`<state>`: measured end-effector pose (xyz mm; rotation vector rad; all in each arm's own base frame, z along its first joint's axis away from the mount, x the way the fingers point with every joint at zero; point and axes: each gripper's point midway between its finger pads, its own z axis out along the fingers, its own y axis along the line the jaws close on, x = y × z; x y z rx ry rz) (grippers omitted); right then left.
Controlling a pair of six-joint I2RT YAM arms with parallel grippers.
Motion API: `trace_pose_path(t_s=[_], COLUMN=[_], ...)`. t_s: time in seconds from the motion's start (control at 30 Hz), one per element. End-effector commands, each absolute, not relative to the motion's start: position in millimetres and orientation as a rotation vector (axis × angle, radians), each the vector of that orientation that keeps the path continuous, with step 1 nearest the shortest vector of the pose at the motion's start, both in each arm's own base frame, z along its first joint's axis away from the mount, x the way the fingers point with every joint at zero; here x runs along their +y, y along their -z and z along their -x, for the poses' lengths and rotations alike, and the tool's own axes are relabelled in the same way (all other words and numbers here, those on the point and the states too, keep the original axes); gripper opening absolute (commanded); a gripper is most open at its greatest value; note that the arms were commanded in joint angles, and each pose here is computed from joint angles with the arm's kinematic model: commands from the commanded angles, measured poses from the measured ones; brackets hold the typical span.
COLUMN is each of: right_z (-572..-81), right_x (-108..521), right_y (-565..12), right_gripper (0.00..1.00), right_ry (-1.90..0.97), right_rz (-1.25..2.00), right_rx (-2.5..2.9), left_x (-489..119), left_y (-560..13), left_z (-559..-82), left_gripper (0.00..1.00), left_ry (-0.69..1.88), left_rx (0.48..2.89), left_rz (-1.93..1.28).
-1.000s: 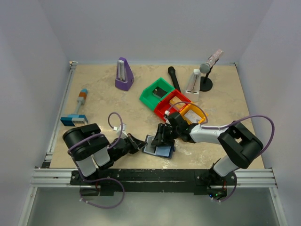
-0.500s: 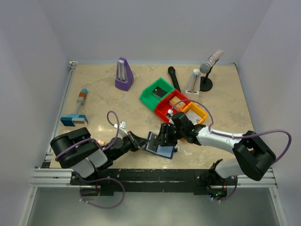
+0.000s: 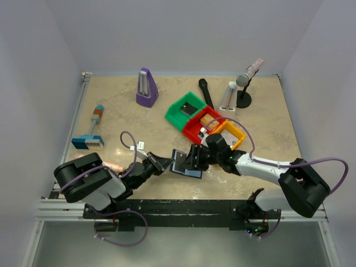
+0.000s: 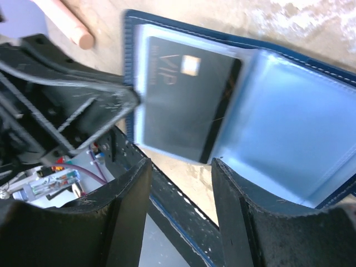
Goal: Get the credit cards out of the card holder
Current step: Remove the credit card from the card holder.
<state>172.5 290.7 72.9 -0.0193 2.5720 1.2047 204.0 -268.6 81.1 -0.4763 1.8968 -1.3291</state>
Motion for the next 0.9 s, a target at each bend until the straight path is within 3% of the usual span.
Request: trace_pose_path(t_s=[0.0,0.43,0.67,0.87], right_z=[-188.2,-198.5,-199.5,-199.3], right_x=[302.0,300.7,292.2,288.6], right_y=[-92.8,-84.6,-91.5,-101.4], right_gripper=[0.52,0.51,0.51,0.51], right_ry=[-1.261,-1.212,-1.145,-1.124], right_rz=[0.006,-0.02,0.04,0.081], right_rx=[2.453,2.429,2.409,2.391], left_x=[-219.4,-193.3,-191.5,-193.5], left_y=[-65.9,-26.1,-32.1,-38.0], left_z=[-179.5,-179.0,-179.8,-180.0], left_gripper=[0.0,0.01,0.37,0.48], left_ry=[1.315,1.139,1.133,1.142], left_rx=[1.874,1.953,1.931,1.916], left_rz=[0.598,0.756,0.713,0.668])
